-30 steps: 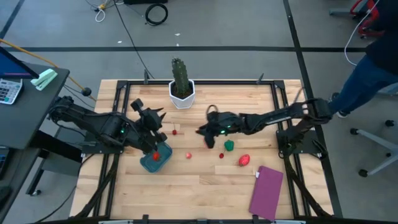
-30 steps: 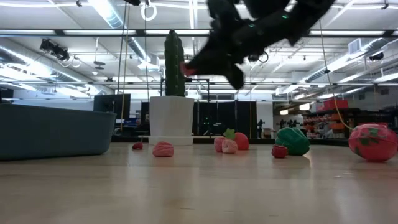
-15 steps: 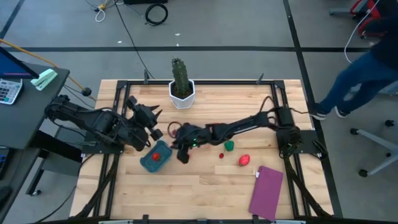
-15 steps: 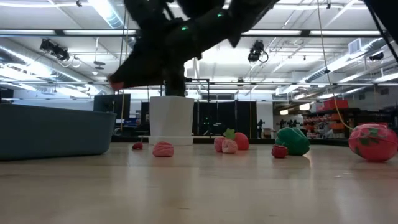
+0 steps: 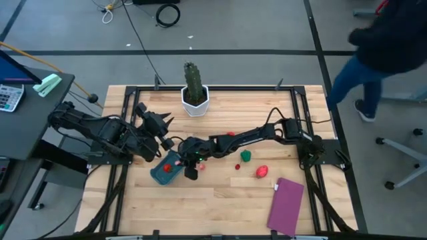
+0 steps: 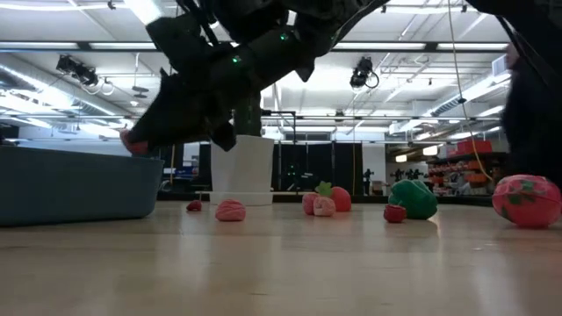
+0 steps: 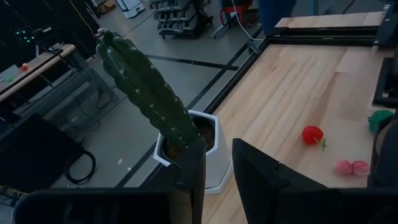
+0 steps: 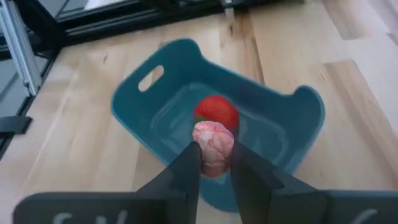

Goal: Pick and placing Produce into tupperware
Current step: Put the top right pink peach into the blue bin, then put the left red cherry into the blue bin

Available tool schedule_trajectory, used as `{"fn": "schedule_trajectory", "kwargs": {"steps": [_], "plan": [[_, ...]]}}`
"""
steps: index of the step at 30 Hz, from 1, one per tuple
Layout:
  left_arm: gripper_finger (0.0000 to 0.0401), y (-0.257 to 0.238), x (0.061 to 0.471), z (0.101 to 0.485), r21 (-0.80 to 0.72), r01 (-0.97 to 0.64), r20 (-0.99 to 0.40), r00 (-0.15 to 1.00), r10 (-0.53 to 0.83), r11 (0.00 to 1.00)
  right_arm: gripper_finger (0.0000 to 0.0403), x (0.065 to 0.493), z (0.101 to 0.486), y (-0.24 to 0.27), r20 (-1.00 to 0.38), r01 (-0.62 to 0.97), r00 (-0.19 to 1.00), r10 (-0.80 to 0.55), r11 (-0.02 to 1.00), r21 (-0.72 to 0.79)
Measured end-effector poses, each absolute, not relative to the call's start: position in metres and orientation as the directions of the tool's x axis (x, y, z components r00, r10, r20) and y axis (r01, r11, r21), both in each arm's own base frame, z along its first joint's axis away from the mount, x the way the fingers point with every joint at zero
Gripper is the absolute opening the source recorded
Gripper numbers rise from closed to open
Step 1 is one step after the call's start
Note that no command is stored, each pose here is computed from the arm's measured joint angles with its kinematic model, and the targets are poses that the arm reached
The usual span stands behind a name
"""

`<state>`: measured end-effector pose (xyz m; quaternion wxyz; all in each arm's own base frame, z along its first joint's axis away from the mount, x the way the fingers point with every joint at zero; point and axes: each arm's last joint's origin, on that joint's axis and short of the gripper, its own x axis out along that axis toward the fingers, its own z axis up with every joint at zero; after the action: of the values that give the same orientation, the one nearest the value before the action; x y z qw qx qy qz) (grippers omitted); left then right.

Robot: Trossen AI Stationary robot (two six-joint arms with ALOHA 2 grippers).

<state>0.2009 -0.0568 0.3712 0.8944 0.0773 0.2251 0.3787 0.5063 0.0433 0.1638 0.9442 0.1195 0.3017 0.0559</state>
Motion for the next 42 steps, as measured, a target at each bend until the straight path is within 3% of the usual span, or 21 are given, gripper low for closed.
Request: {"fn": "schedule_trajectory", "kwargs": {"steps": [13,19,25,30,33,42], "plan": [[0.0083,-0.057,0.201,0.371,0.309,-0.642,-0.345,0.612,0.712,0.701,0.0181,0.505,0.169,0.042,-0.558,-0.010,0.821,0.125,0.979,0.205],[0.0093,-0.056,0.200,0.368,0.318,-0.610,-0.389,0.614,0.687,0.726,0.0186,0.490,0.201,0.036,-0.599,0.015,0.795,0.098,0.983,0.180],[0.0114,-0.043,0.193,0.357,0.227,-0.660,-0.536,0.529,0.658,0.716,0.0175,0.444,0.254,0.031,-0.746,0.053,0.663,0.067,0.989,0.136],[0.0135,-0.032,0.188,0.346,0.110,-0.800,-0.567,0.436,0.698,0.589,0.0162,0.397,0.294,0.030,-0.832,0.168,0.547,-0.091,0.986,0.003],[0.0142,-0.029,0.189,0.334,0.084,-0.818,-0.606,0.412,0.680,0.569,0.0156,0.373,0.315,0.027,-0.836,0.264,0.514,-0.195,0.963,-0.062],[0.0135,-0.019,0.214,0.261,-0.061,-0.832,-0.614,0.467,0.637,0.551,0.0154,0.302,0.352,0.013,-0.688,0.553,0.492,-0.533,0.802,-0.226]]}}
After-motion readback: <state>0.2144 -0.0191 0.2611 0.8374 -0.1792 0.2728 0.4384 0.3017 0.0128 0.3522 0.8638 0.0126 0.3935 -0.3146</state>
